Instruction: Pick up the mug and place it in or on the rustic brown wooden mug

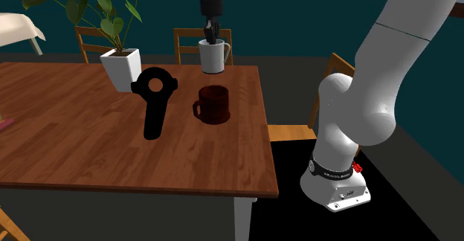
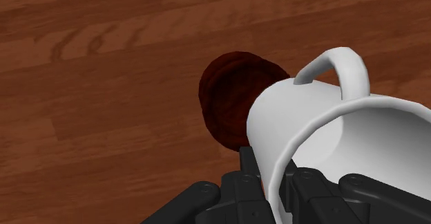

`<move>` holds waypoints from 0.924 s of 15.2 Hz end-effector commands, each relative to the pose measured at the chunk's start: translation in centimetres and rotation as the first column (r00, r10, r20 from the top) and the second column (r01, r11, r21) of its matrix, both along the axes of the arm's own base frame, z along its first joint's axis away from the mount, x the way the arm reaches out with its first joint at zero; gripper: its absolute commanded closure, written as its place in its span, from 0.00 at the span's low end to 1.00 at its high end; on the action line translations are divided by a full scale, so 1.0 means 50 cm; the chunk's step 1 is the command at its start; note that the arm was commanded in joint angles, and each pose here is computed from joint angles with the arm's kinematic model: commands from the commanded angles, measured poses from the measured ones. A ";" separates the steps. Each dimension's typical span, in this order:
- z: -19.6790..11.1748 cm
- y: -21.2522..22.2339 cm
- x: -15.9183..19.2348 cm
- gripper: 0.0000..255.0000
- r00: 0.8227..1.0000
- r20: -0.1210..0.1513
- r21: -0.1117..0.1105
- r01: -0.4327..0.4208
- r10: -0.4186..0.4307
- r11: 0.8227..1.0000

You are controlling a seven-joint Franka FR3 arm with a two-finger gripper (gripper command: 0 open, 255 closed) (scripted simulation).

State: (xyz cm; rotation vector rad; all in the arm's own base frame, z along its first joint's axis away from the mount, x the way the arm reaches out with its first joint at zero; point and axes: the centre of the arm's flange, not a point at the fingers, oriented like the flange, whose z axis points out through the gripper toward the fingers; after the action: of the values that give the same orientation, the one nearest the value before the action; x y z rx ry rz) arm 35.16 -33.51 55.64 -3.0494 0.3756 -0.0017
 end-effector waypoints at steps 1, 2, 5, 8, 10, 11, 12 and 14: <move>-0.013 -0.018 -0.003 1.00 1.000 0.000 -0.001 -0.002 0.002 1.000; -0.023 -0.018 -0.003 1.00 1.000 0.000 -0.001 -0.002 0.002 1.000; -0.055 -0.018 -0.003 1.00 1.000 0.000 -0.001 -0.002 0.002 1.000; -0.086 -0.018 -0.003 1.00 1.000 0.000 -0.001 -0.002 0.002 1.000; -0.108 -0.018 -0.003 1.00 1.000 0.000 -0.001 -0.002 0.002 1.000; -0.118 -0.018 -0.003 1.00 1.000 0.000 -0.001 -0.002 0.002 1.000; -0.129 -0.018 -0.003 1.00 1.000 0.000 -0.001 -0.002 0.002 1.000; -0.150 -0.018 -0.003 1.00 1.000 0.000 -0.001 -0.002 0.002 1.000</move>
State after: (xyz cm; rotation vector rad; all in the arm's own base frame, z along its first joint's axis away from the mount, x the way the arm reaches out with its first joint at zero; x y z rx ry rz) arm 35.03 -34.58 48.67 -3.0505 0.3719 -0.0010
